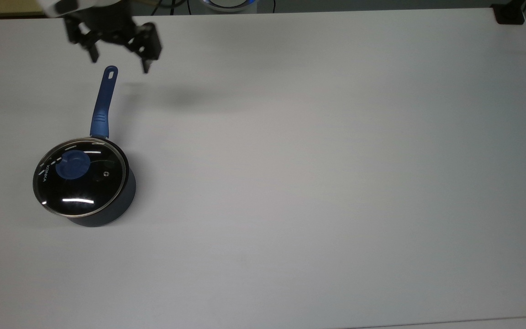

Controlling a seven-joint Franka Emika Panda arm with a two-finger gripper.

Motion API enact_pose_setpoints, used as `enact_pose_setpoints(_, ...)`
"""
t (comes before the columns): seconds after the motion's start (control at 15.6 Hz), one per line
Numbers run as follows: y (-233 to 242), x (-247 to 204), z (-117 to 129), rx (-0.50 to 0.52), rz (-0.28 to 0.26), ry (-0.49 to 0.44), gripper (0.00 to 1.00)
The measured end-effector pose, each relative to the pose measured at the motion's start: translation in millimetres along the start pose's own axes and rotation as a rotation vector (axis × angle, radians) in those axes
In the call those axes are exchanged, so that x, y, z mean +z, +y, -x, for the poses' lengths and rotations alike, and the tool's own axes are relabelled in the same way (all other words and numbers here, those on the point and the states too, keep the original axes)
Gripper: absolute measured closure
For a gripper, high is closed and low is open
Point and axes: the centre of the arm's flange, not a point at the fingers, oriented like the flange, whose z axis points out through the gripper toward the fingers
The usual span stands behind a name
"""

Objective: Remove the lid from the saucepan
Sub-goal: 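Move the gripper over the saucepan toward the blue lid knob, then lower the gripper and close it on the blue lid knob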

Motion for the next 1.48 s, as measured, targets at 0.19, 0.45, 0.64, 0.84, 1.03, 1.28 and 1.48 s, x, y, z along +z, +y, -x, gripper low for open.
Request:
enact_pose_setpoints(0.19, 35, 30, -27, 0.035, 0.017, 0.022, 0.0)
enact_pose_setpoints(0.45, 42, 64, -72, 0.076, -0.027, 0.091, 0.0)
enact_pose_setpoints(0.64, 40, 75, -89, 0.108, -0.068, 0.17, 0.0)
enact_pose_setpoints(0.84, 49, 91, -97, 0.137, -0.062, 0.216, 0.0)
enact_pose_setpoints(1.03, 66, 103, -100, 0.162, -0.05, 0.246, 0.0)
enact_pose_setpoints(1.28, 63, 111, -101, 0.167, -0.054, 0.239, 0.0)
enact_pose_setpoints(1.48, 59, 115, -106, 0.183, -0.055, 0.271, 0.01)
